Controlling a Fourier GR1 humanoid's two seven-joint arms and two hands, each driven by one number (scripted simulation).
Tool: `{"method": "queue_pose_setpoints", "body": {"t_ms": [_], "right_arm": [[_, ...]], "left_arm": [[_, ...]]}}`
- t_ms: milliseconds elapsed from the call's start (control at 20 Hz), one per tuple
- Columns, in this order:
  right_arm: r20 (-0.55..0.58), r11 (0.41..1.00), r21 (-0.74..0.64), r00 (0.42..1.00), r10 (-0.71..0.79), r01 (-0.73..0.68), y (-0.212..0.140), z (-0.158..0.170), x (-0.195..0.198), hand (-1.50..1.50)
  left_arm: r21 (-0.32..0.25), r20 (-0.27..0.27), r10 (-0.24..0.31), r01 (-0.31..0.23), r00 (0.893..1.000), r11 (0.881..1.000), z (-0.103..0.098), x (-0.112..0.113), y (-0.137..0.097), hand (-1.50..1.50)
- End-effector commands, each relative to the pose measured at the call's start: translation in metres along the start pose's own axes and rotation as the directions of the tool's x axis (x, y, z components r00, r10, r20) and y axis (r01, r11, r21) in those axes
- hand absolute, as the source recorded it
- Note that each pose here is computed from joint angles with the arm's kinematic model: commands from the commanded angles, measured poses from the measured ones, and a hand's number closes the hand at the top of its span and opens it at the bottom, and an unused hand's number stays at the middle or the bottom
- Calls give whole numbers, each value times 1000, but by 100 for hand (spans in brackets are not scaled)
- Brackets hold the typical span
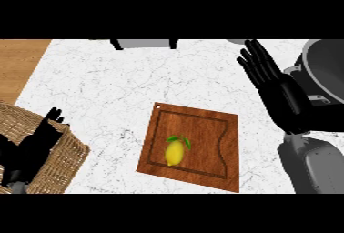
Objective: Pick the lemon from the cutting board and place it in the pot
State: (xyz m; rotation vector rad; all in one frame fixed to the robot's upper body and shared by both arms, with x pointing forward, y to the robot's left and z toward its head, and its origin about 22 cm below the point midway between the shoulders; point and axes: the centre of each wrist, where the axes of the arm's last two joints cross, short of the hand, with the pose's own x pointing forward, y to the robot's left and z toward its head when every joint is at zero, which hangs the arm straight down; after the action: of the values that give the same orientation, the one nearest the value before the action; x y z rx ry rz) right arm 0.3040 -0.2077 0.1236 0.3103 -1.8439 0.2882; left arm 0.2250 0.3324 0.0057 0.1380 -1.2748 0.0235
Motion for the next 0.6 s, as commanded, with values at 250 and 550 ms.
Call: {"method": "queue_pose_setpoints", "body": {"t_ms": [250,550], "right_arm": [[33,969,245,999,13,-21,-23,-16,11,150],[53,806,180,824,564,-564,-48,12,4,-150]], "left_arm": [[33,469,32,-54,882,998,-18,98,-25,0],[20,424,54,-69,904,997,-6,85,-38,0]]}}
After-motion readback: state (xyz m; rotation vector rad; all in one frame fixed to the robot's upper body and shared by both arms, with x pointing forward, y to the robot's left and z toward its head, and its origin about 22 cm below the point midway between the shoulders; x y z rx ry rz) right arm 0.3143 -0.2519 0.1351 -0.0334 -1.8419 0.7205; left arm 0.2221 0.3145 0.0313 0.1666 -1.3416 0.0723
